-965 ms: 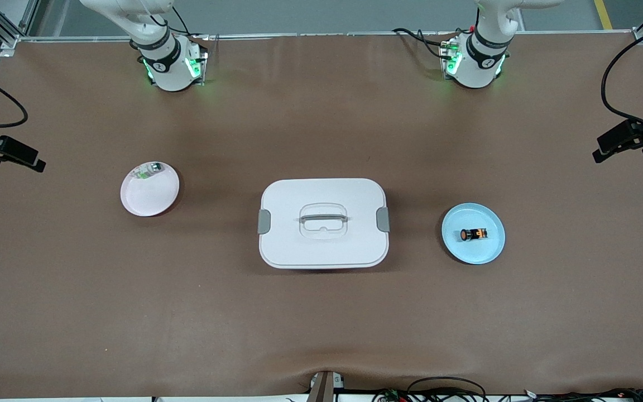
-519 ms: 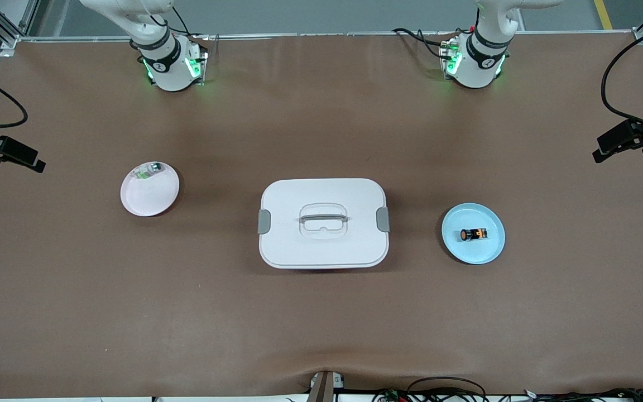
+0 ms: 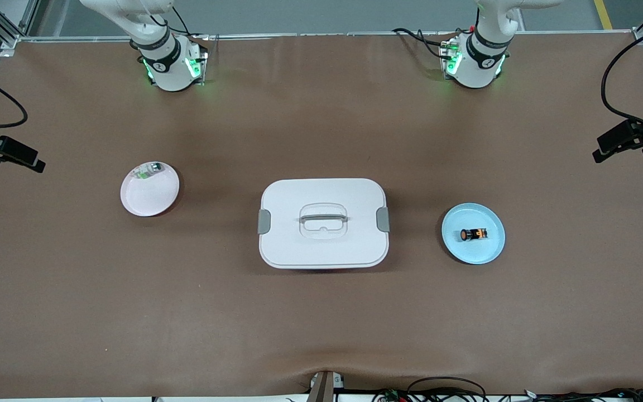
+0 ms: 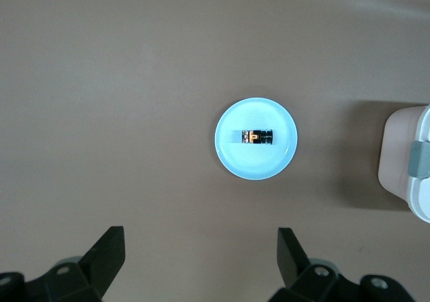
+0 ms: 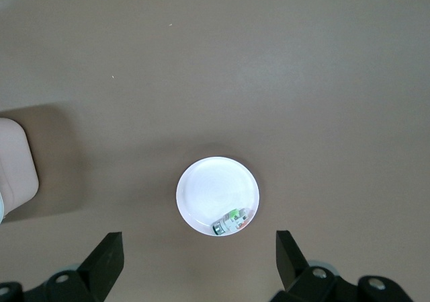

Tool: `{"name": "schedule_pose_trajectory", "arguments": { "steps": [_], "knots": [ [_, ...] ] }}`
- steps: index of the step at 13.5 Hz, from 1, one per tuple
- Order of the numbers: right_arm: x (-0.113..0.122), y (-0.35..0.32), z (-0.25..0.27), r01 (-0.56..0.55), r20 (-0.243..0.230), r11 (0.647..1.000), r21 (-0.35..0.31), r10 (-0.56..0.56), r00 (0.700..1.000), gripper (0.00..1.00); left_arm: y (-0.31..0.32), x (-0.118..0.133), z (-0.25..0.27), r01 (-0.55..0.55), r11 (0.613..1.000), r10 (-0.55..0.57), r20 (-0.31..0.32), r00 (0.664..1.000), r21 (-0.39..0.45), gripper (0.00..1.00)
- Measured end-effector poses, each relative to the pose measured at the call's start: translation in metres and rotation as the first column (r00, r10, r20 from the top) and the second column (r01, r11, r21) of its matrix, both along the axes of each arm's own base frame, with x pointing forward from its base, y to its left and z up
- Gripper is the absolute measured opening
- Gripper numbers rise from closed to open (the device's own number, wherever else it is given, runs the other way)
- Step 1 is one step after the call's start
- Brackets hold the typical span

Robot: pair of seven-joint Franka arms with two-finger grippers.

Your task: Transfer orange switch to right arm and place

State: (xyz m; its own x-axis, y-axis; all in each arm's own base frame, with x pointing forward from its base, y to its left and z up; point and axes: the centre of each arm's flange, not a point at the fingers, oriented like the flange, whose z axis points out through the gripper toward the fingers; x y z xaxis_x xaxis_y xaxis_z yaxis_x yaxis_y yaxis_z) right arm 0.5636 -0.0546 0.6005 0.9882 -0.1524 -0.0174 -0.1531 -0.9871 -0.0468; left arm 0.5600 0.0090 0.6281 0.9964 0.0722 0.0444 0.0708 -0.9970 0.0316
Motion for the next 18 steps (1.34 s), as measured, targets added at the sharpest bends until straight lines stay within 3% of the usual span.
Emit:
{"name": "schedule_pose_trajectory", "arguments": {
  "steps": [5,9,13,18],
  "knots": [
    [0.001,0.0,0.001,-0.002,0.012,1.0,-0.009,0.002,1.0,1.0,-0.015,-0.001,-0.002,0.027,1.0,-0.027,-0.013,1.0,-0.001,1.0],
    [0.006,0.006,0.005,-0.013,0.055,1.0,-0.018,0.014,0.998,1.0,-0.028,-0.004,-0.03,0.039,0.999,-0.039,-0.117,0.992,-0.005,1.0],
    [0.011,0.005,0.011,-0.01,0.104,1.0,-0.024,0.012,0.994,1.0,-0.035,0.011,-0.096,0.019,0.997,-0.031,-0.157,0.987,-0.077,1.0],
    [0.007,0.003,0.008,-0.008,0.071,1.0,-0.021,0.009,0.997,1.0,-0.035,0.011,-0.194,-0.003,0.997,-0.005,-0.114,0.994,-0.072,1.0]
  ]
}}
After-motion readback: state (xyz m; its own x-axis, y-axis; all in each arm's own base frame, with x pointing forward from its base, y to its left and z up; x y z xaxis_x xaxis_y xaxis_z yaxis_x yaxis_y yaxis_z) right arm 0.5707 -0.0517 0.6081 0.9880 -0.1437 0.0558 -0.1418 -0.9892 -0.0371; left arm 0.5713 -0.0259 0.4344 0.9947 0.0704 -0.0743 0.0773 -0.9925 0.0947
